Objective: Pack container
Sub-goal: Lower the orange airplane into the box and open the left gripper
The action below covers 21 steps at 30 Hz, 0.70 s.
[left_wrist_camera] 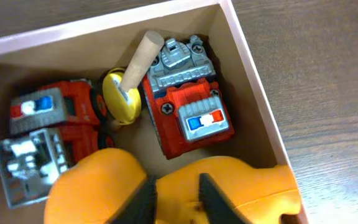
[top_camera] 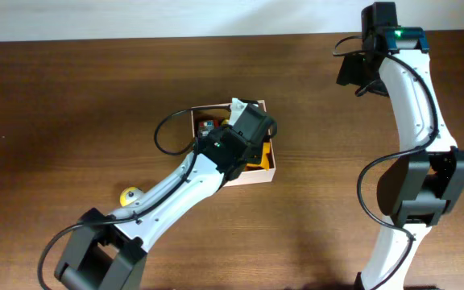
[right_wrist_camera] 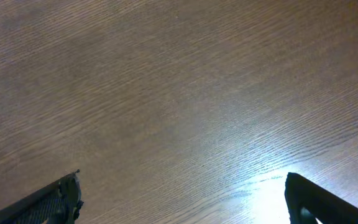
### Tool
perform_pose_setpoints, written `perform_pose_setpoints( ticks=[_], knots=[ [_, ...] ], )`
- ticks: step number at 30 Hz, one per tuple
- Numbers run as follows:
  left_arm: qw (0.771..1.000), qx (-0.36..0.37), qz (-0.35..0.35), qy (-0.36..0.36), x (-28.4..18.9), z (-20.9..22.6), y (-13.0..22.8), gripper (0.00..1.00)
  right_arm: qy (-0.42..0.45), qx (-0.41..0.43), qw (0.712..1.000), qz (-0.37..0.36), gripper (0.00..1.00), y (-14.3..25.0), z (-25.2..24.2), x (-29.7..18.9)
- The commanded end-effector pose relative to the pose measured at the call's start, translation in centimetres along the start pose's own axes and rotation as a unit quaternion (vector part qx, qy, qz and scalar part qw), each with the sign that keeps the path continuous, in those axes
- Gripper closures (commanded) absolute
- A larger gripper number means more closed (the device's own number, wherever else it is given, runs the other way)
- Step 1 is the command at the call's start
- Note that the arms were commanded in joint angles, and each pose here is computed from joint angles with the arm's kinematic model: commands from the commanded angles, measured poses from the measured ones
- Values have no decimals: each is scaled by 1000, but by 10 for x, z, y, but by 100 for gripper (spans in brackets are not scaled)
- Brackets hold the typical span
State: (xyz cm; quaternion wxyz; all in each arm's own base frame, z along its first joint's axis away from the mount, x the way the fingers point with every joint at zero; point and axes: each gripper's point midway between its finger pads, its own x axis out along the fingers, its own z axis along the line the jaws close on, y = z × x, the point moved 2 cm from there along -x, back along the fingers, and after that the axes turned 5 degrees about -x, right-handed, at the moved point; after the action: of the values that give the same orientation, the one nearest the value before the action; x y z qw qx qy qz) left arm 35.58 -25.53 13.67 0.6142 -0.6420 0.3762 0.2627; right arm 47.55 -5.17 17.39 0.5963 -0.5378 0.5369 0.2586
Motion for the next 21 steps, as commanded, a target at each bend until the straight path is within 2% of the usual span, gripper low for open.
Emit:
perform_pose_setpoints(
  ticks=[1, 3, 5, 10, 16, 19, 21],
  knots=[
    [1000, -5, -3, -5, 1, -1, -1, 54, 5, 3, 1000, 1, 1, 0, -2, 2],
    [1000, -5, -3, -5, 1, -1, -1, 41, 5, 3, 1000, 1, 1, 0, -2, 2],
    [1000, -6, -4, -4, 1, -1, -2, 36, 5, 3, 1000, 1, 1, 0, -2, 2],
    [1000, -8, -12, 0, 1, -3, -5, 31, 5, 3, 1000, 1, 1, 0, -2, 2],
    [999, -13, -32, 13, 0, -9, -15, 29, 5, 3, 1000, 1, 1, 0, -2, 2],
    [999, 31, -26, 7, 0, -7, -12, 22, 5, 3, 1000, 1, 1, 0, -2, 2],
    [998, 52, -17, 2, 0, -4, -8, 24, 5, 3, 1000, 1, 1, 0, -2, 2]
  ],
)
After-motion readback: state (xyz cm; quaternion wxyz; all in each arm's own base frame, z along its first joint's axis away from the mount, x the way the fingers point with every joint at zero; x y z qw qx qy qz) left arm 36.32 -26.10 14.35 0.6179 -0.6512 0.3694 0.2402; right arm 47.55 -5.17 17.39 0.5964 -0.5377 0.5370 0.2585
